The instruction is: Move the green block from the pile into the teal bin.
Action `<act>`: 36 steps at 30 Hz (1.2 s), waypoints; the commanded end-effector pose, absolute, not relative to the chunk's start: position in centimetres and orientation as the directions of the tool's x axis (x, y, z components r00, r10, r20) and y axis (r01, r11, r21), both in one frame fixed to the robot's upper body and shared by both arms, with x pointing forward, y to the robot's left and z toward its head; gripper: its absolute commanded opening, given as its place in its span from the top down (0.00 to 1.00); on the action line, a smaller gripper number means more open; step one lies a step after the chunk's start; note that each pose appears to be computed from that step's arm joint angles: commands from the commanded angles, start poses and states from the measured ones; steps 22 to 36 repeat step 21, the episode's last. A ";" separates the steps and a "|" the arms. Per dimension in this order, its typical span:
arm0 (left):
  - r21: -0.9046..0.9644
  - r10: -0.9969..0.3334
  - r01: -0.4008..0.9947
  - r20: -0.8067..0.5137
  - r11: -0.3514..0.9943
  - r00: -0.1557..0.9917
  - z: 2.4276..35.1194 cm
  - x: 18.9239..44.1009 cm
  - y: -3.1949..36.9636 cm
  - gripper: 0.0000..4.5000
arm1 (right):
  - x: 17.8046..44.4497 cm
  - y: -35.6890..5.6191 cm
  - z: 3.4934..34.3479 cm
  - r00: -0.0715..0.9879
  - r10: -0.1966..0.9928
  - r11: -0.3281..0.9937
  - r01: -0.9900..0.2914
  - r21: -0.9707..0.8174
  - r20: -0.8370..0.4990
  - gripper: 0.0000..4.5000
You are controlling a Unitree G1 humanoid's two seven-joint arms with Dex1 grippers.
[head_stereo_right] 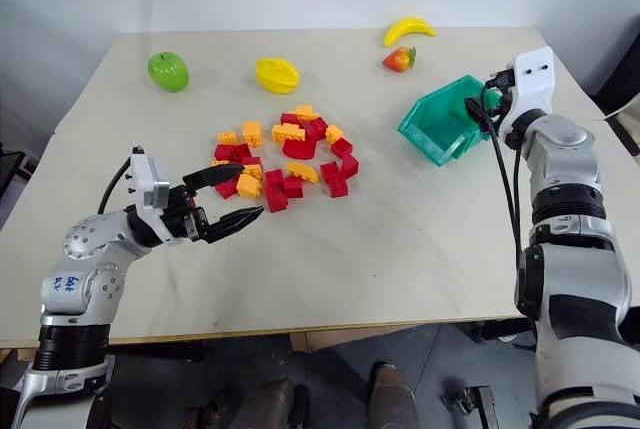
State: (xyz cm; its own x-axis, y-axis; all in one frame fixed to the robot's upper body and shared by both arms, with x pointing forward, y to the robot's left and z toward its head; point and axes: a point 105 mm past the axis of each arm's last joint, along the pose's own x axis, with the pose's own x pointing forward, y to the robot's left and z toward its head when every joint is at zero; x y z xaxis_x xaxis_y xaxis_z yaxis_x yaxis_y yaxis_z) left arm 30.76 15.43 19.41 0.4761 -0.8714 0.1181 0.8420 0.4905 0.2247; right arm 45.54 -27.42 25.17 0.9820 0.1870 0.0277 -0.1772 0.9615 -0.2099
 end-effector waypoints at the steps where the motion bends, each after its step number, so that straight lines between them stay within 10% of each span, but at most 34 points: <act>1: 0.259 -0.864 0.824 0.140 0.503 0.484 20.0 30.3 15.8 0.00 | 44.9 -27.0 27.9 0.953 0.269 0.946 -0.234 -0.226 0.138 0.01; 13: 0.327 -0.761 0.733 -0.059 0.596 0.646 16.5 28.7 21.3 0.00 | 33.3 -20.4 22.7 0.441 0.898 0.413 -0.843 -0.345 -0.003 0.01; 21: 0.345 -0.689 0.667 -0.074 0.661 0.721 15.6 27.1 23.4 0.00 | 27.4 -20.2 16.4 0.411 0.894 0.363 -0.898 -0.250 -0.176 0.01; 36: 0.345 -0.689 0.667 -0.074 0.661 0.721 15.6 27.1 23.4 0.00 | 27.4 -20.2 16.4 0.411 0.894 0.363 -0.898 -0.250 -0.176 0.01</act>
